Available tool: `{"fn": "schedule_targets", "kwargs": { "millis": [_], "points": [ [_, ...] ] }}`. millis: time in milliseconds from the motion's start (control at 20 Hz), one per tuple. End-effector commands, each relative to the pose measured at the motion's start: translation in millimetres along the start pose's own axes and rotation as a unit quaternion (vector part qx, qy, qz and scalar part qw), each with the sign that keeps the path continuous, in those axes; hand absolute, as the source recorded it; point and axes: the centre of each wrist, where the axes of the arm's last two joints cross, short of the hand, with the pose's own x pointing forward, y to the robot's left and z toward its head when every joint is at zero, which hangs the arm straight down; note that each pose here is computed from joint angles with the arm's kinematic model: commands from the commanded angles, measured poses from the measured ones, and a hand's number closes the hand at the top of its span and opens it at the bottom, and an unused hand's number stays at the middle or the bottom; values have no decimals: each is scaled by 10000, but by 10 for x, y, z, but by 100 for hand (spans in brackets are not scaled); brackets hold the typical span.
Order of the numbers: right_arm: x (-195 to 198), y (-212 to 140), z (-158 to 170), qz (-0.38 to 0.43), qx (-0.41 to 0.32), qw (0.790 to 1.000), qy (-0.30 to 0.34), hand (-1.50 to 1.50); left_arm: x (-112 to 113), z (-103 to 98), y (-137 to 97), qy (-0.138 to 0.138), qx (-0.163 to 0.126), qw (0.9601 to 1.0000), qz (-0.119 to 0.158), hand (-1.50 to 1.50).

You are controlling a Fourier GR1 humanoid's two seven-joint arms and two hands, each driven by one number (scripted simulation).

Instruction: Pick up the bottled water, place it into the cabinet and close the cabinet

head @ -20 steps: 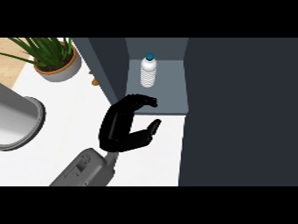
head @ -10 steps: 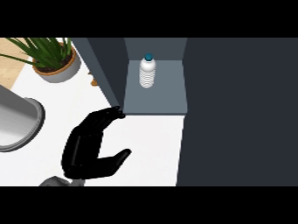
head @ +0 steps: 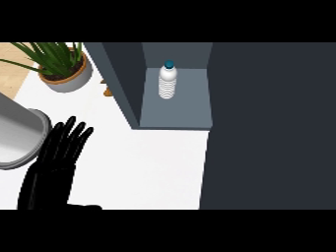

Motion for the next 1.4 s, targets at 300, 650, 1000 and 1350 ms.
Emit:
{"fn": "schedule_targets", "kwargs": {
  "millis": [300,650,1000,1350],
  "points": [
    [490,98,-235,1131,1237,9858,42,150,280,196,348,-28,126,9998,140,-150],
    [187,291,-386,-234,738,9962,-400,150,512,272,573,-12,-1,10000,-46,-150],
    [143,249,-485,-114,1017,9943,-298,150,693,272,625,8,-319,9994,91,-150],
    [107,177,-527,57,1122,9936,-129,150,732,309,683,92,-524,9984,205,-150]
  ]
}}
